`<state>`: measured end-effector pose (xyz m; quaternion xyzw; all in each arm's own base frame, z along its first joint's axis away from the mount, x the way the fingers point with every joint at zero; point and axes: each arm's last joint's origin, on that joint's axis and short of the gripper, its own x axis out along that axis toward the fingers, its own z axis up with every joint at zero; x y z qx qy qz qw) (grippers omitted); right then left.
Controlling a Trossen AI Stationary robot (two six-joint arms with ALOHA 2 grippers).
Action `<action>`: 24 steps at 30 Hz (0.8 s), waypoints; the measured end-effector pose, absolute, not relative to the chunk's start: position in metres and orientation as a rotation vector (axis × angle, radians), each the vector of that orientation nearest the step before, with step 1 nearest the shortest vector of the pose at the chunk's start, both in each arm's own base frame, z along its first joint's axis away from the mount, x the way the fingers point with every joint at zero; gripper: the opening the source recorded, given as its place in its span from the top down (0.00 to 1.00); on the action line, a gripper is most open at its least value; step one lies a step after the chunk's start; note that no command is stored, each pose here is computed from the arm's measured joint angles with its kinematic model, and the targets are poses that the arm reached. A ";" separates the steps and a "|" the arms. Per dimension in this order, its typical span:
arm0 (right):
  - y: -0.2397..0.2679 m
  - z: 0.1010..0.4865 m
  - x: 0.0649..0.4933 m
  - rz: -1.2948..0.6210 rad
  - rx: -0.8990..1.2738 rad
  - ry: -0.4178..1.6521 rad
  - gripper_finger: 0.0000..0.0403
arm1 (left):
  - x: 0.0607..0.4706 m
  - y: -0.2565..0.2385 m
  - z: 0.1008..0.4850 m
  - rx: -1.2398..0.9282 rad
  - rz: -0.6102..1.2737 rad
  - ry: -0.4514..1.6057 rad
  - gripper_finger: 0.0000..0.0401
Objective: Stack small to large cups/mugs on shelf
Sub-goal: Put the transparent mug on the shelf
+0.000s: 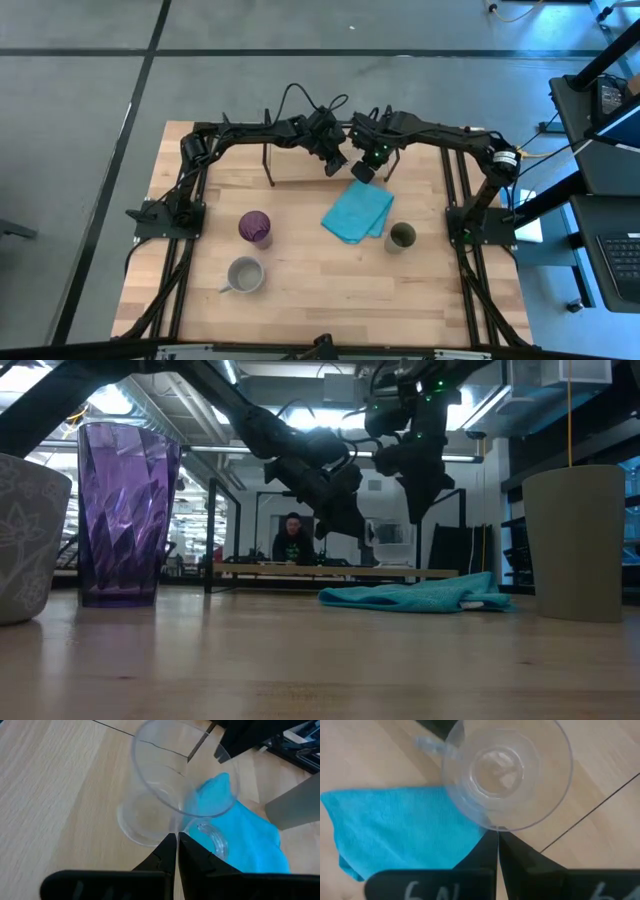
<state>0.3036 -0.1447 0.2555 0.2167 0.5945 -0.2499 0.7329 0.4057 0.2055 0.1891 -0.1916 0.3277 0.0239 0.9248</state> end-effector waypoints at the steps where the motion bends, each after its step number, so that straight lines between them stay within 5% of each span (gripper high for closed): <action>1: -0.146 0.256 0.304 -0.552 0.477 1.300 0.96 | 0.406 0.206 0.189 -0.393 0.049 0.672 0.97; 24: -0.163 0.257 0.302 -0.675 0.422 1.232 0.96 | 0.409 0.203 0.191 -0.380 0.036 0.650 0.97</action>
